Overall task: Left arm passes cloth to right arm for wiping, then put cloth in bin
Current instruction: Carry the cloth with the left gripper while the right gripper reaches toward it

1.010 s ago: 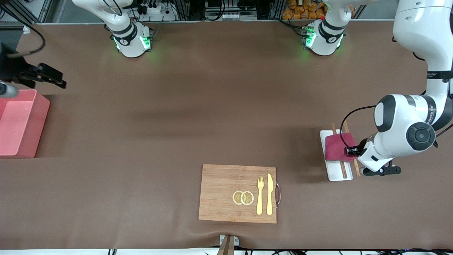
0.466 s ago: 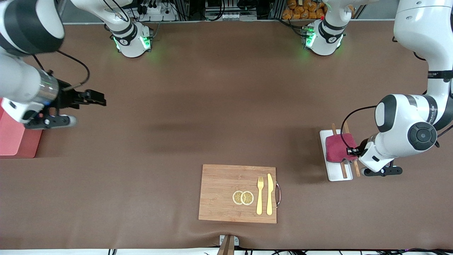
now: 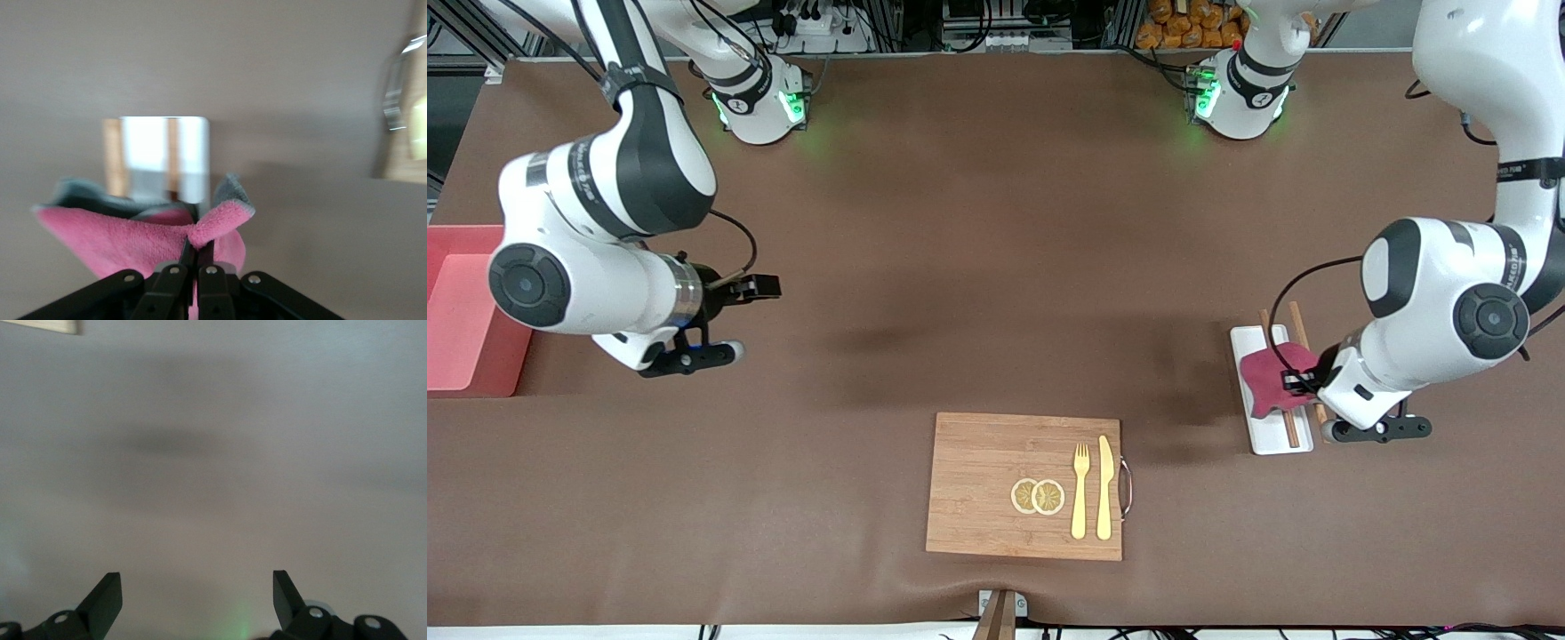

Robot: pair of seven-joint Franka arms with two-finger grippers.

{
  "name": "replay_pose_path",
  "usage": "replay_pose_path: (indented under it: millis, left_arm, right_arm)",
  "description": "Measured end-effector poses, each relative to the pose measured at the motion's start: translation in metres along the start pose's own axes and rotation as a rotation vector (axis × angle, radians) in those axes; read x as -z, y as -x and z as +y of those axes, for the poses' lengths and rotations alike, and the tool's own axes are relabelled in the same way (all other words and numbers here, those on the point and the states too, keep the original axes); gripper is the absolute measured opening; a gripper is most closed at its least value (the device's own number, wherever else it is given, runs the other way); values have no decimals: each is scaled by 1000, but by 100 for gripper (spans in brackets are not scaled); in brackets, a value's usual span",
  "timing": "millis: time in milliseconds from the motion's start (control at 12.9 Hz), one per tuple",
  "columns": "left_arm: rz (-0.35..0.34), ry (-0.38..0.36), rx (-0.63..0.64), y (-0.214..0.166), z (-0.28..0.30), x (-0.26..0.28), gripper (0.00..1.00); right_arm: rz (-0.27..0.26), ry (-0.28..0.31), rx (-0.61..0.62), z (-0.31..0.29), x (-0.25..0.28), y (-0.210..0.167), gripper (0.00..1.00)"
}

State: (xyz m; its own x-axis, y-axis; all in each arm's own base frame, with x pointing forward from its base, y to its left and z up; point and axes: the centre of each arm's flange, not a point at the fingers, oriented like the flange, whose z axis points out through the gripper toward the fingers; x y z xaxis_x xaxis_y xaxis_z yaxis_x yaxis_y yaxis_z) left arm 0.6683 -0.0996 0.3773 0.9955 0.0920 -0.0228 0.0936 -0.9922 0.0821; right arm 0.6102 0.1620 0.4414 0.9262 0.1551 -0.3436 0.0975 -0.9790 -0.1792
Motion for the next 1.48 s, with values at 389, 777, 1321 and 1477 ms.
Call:
replay_pose_path:
  millis: [389, 777, 1321, 1477]
  left_arm:
    - [-25, 101, 217, 40, 126, 14, 3]
    - [-11, 201, 441, 79, 271, 11, 3]
    - [-11, 479, 827, 132, 396, 22, 3]
    - [-30, 567, 921, 146, 419, 25, 3]
  right_arm:
    - [-58, -319, -218, -2, -3, -10, 100]
    - [-172, -441, -428, -40, -16, -14, 100]
    - [-158, -455, -456, -61, -38, -31, 100]
    - [-107, -463, -544, -70, -50, -46, 100]
